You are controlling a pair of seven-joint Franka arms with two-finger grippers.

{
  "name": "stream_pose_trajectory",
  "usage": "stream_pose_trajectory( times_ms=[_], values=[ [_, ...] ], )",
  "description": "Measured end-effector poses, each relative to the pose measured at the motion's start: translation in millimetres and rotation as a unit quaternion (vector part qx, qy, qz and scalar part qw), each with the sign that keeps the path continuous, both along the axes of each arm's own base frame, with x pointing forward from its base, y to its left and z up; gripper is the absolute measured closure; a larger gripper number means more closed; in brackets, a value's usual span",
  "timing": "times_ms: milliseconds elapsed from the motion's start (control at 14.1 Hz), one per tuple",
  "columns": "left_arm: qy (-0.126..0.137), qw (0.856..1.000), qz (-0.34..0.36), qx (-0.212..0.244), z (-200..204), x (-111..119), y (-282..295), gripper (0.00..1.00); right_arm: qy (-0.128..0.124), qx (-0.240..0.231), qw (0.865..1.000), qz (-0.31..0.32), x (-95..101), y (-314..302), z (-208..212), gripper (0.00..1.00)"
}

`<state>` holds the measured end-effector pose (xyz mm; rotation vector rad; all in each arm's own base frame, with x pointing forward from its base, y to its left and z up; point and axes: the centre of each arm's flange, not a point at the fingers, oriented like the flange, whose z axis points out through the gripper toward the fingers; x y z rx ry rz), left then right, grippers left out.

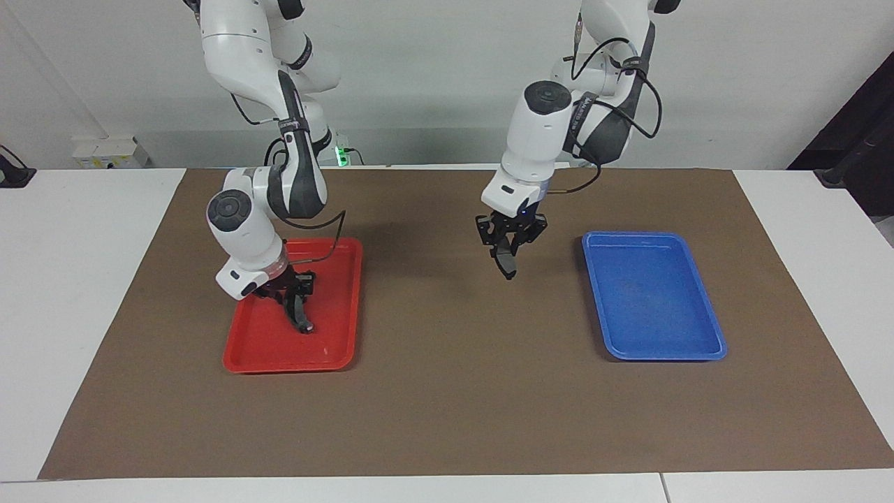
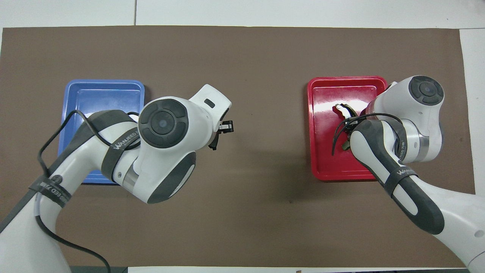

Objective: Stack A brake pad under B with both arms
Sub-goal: 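Lift the dark brake pad with the left gripper toward the table center, then lower the dark pad onto the table center and open the left gripper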

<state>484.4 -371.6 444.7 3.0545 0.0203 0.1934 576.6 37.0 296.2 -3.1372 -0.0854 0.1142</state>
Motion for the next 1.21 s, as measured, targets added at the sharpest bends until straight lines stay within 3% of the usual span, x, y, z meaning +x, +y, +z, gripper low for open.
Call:
stream_pose_trajectory(
  times_ms=[284, 355, 497, 1208],
  values=[
    [-0.027, 0.999, -0.006, 0.031, -69, -26, -61, 0.6, 0.001, 0.0, 1.0, 0.0, -0.3, 0, 0, 0.52],
    [-0.027, 0.999, -0.006, 0.033, -89, -30, -74, 0.6, 0.001, 0.0, 1.0, 0.001, -0.3, 1, 0, 0.59],
    [-0.016, 1.0, -0.006, 0.026, -117, -29, -90, 0.6, 0.005, 0.0, 1.0, 0.001, 0.0, 1, 2, 0.59],
    [0.001, 1.0, -0.006, 0.017, -140, -24, -97, 0.6, 0.017, 0.004, 1.0, 0.015, 22.7, 18, 64, 0.59]
  ],
)
